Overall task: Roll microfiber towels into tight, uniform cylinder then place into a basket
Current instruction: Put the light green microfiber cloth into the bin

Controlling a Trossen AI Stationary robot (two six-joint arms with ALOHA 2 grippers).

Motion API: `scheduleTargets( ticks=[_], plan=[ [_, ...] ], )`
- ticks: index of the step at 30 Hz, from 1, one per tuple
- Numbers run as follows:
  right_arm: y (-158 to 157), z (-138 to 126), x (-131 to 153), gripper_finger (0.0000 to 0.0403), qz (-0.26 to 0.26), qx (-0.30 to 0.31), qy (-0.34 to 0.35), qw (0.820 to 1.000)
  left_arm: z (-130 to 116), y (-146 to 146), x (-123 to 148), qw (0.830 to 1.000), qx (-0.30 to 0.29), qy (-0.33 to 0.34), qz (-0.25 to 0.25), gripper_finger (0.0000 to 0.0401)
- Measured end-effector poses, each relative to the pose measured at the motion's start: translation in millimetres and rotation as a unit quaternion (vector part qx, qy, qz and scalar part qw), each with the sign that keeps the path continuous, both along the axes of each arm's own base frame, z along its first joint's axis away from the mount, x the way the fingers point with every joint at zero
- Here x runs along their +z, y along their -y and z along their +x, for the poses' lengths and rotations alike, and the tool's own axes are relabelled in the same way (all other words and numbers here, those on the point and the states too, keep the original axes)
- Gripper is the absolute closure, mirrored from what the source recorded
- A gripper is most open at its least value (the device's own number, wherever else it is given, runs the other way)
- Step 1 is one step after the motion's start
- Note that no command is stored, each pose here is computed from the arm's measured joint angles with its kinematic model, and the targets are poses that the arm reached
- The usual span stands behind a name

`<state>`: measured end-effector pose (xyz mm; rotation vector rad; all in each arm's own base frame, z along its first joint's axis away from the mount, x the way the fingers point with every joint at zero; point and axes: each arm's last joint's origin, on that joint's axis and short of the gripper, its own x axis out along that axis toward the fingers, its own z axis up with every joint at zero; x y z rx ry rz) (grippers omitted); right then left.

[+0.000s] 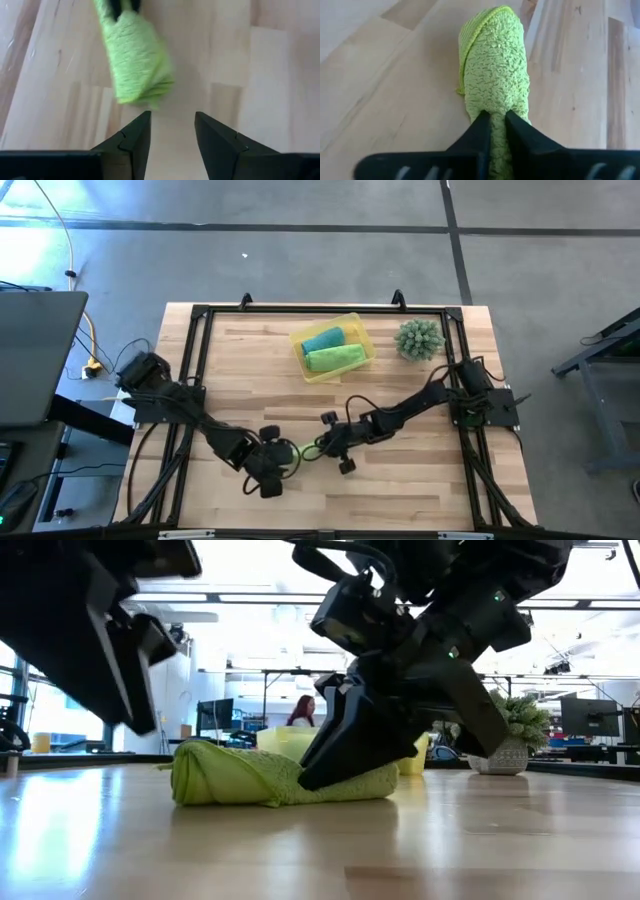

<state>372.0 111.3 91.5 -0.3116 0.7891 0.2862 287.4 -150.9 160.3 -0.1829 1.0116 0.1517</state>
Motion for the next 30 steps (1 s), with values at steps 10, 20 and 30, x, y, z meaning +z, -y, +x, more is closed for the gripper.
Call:
scheduleTargets(
  ticks=[10,20,30],
  plan=[
    [21,0,16,0.0398,0.028,-0.047,-0.009,0.998,-10,12,20,0.999,0.017,0.039,-0.033,0.0260],
    [57,-17,58,0.0401,-0.054,-0.161,-0.025,0.985,-6,4,25,0.985,0.056,0.117,0.115,0.0260],
    [69,-23,103,0.0402,0.013,-0.228,0.043,0.973,19,-40,33,0.942,0.107,0.148,0.280,0.0270]
  ],
)
